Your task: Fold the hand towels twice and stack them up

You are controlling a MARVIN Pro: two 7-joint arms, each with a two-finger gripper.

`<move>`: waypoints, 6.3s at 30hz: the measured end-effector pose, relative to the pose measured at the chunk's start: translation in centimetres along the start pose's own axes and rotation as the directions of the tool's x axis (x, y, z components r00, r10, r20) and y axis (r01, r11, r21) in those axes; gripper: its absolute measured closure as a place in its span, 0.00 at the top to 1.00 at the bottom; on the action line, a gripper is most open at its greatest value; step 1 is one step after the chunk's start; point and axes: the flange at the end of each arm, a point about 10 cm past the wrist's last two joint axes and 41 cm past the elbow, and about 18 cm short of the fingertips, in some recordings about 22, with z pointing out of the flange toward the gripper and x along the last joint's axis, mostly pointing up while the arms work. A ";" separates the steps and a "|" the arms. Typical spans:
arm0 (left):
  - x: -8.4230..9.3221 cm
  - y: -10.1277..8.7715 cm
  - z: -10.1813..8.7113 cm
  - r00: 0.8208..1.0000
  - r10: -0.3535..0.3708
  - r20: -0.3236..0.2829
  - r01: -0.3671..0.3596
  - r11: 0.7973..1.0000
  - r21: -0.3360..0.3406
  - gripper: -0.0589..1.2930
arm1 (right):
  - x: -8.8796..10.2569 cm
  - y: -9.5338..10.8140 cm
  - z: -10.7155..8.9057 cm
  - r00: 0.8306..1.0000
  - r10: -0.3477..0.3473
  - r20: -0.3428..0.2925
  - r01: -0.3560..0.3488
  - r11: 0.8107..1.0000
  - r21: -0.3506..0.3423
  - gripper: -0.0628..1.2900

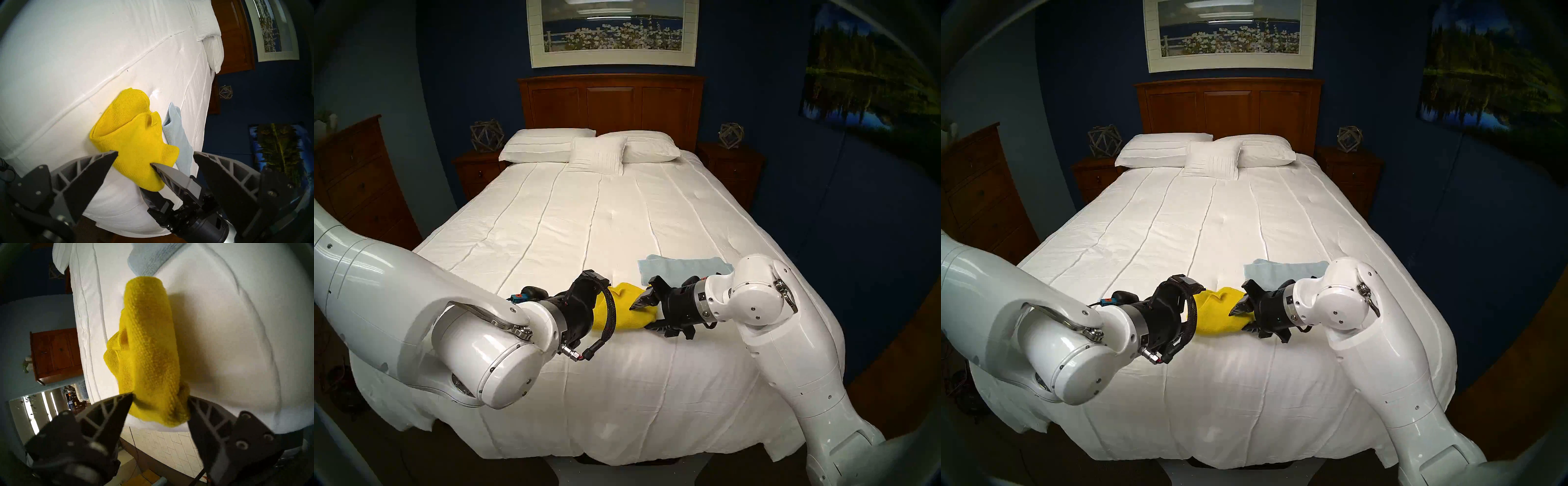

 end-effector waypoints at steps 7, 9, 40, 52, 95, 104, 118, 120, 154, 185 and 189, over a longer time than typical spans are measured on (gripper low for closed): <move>-0.1 0.0 0.0 1.000 0.002 0.001 -0.002 1.000 -0.007 0.95 | -0.4 1.5 -1.5 0.999 0.041 -0.002 -0.041 0.999 -0.017 0.73; -0.1 0.0 0.0 1.000 0.003 0.001 -0.003 1.000 -0.008 0.95 | -0.2 1.7 -2.0 0.999 0.052 -0.010 -0.052 0.998 -0.019 0.84; -0.6 -0.3 0.1 1.000 -0.004 0.011 0.004 1.000 -0.012 0.95 | 5.4 2.5 -1.9 0.966 0.209 -0.151 -0.210 0.978 0.013 0.93; -0.4 -0.4 0.1 1.000 -0.011 0.005 0.011 1.000 -0.013 0.95 | 6.7 0.4 -1.9 0.962 0.204 -0.182 -0.199 0.979 0.047 0.93; 0.0 -0.9 0.0 1.000 -0.022 0.001 0.022 1.000 -0.014 0.95 | 10.0 -0.7 1.6 0.947 0.254 -0.197 -0.252 0.967 0.035 0.93; 0.1 -1.0 -0.1 1.000 -0.025 0.000 0.025 1.000 -0.013 0.95 | 10.9 -1.6 1.9 0.937 0.268 -0.223 -0.263 0.963 0.053 0.91; 0.1 -1.0 -0.1 1.000 -0.026 0.000 0.026 1.000 -0.013 0.95 | 11.9 -2.4 1.3 0.926 0.277 -0.258 -0.265 0.961 0.080 0.86; 0.2 -1.0 -0.1 1.000 -0.026 0.000 0.026 1.000 -0.012 0.95 | 12.1 -2.5 1.3 0.924 0.281 -0.259 -0.268 0.960 0.084 0.86; 0.3 -1.0 -0.1 1.000 -0.028 -0.001 0.028 1.000 -0.008 0.95 | 11.7 -1.8 3.2 0.928 0.292 -0.231 -0.290 0.956 0.041 0.61; 0.0 -0.8 0.0 1.000 -0.021 0.008 0.021 1.000 -0.012 0.95 | 12.5 0.5 -0.4 0.850 0.460 -0.259 -0.422 0.887 0.189 0.03; -0.1 -0.8 0.0 1.000 -0.018 0.010 0.018 1.000 -0.011 0.95 | 12.8 0.6 -1.3 0.836 0.482 -0.261 -0.434 0.873 0.222 0.03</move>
